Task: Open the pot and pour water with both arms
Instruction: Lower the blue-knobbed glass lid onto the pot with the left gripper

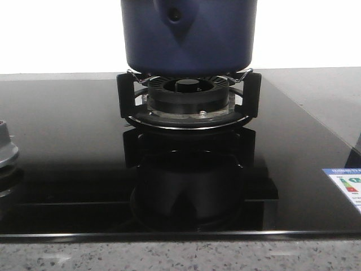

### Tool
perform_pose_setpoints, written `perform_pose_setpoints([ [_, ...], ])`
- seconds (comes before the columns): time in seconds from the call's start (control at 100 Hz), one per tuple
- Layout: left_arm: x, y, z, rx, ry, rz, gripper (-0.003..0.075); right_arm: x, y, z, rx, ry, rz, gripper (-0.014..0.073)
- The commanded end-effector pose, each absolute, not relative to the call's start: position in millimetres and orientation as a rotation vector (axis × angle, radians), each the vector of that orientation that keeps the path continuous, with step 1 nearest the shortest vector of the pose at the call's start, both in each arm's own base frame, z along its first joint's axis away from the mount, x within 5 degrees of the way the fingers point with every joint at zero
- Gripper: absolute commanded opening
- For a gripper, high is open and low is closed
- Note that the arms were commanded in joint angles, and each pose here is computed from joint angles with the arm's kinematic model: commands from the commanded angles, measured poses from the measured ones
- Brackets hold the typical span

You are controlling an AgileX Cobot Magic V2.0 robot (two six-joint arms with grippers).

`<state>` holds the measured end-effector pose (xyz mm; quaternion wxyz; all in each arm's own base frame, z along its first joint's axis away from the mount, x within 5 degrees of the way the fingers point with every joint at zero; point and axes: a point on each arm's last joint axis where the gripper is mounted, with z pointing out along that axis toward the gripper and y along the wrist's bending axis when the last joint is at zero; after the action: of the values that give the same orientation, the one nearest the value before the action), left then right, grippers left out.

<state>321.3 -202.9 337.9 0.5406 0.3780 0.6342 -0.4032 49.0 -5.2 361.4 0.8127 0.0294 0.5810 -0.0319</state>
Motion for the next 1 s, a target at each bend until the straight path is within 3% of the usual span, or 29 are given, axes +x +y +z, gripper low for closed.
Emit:
perform_pose_setpoints([
  [0.0,308,-203,375,0.862,1.369,-1.033,0.0251,47,-2,371,0.031,1.202,-0.047,-0.0069],
  [0.99,312,-208,372,0.83,1.41,-0.941,0.0251,51,0,363,0.05,1.207,0.032,-0.0069],
])
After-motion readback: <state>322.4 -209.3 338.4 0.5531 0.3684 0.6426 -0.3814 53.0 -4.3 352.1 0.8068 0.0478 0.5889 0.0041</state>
